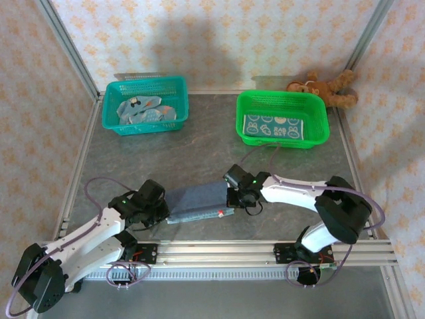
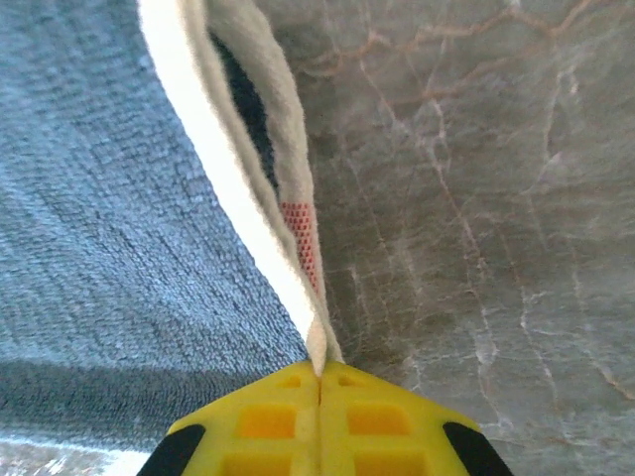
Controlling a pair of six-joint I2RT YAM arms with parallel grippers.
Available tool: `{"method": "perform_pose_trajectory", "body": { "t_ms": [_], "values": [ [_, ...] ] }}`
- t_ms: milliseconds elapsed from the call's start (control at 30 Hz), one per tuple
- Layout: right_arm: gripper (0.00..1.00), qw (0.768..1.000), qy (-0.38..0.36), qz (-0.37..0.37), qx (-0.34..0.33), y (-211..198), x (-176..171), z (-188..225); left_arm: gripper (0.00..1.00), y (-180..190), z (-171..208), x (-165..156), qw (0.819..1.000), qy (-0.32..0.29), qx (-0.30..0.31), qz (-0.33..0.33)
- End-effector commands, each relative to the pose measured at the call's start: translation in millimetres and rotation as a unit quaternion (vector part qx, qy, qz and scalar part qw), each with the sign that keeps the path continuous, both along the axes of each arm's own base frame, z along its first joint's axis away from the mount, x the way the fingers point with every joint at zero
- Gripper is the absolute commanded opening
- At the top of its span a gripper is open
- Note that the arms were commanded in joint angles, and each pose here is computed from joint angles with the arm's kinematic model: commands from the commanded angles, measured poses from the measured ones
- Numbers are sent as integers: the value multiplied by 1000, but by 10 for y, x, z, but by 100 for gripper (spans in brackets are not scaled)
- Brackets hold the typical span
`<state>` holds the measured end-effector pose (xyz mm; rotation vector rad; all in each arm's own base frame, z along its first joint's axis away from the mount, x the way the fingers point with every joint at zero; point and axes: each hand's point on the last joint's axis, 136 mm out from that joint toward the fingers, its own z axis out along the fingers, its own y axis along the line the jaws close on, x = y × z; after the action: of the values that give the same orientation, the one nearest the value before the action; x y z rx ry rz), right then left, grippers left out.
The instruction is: Fold and stack the towels
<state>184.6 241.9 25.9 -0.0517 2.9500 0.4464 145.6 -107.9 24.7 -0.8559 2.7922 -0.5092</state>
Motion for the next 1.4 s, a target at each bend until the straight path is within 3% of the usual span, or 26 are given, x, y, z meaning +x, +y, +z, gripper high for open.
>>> {"method": "perform_pose_trajectory", "body": {
  "t_ms": [0,133,167,333,500,767,867,1000,1200,1267,1367],
  "values": [
    [10,1000,1,-14,-8,-44,2,-62,21,50,-74,-25,1000,7,14,4],
    [26,1000,-10,-13,-8,-66,15,33,49,73,32,17,1000,-2,30,-9],
    [26,1000,-13,-12,-7,-66,21,63,52,87,69,39,999,-6,37,-11],
    [27,999,-37,-13,-7,-78,93,193,53,87,160,134,998,-16,57,-29],
    [35,998,-53,-17,-12,-70,169,192,53,23,149,229,997,-20,60,-47],
    [55,996,-81,-34,23,103,341,186,55,-27,-20,270,996,-6,68,-66],
    [55,996,-76,-36,32,166,330,134,42,-28,-120,229,996,0,62,-63],
    [55,996,-76,-32,23,223,283,71,32,-44,-162,216,997,-2,52,-58],
    [54,997,-68,-25,-9,229,155,-131,30,-46,-197,192,997,1,48,-58],
    [48,997,-67,-21,-22,232,103,-212,31,-49,-209,190,997,1,47,-57],
    [30,997,-65,-16,-32,266,30,-309,31,-61,-213,193,998,0,42,-54]
  ]
}}
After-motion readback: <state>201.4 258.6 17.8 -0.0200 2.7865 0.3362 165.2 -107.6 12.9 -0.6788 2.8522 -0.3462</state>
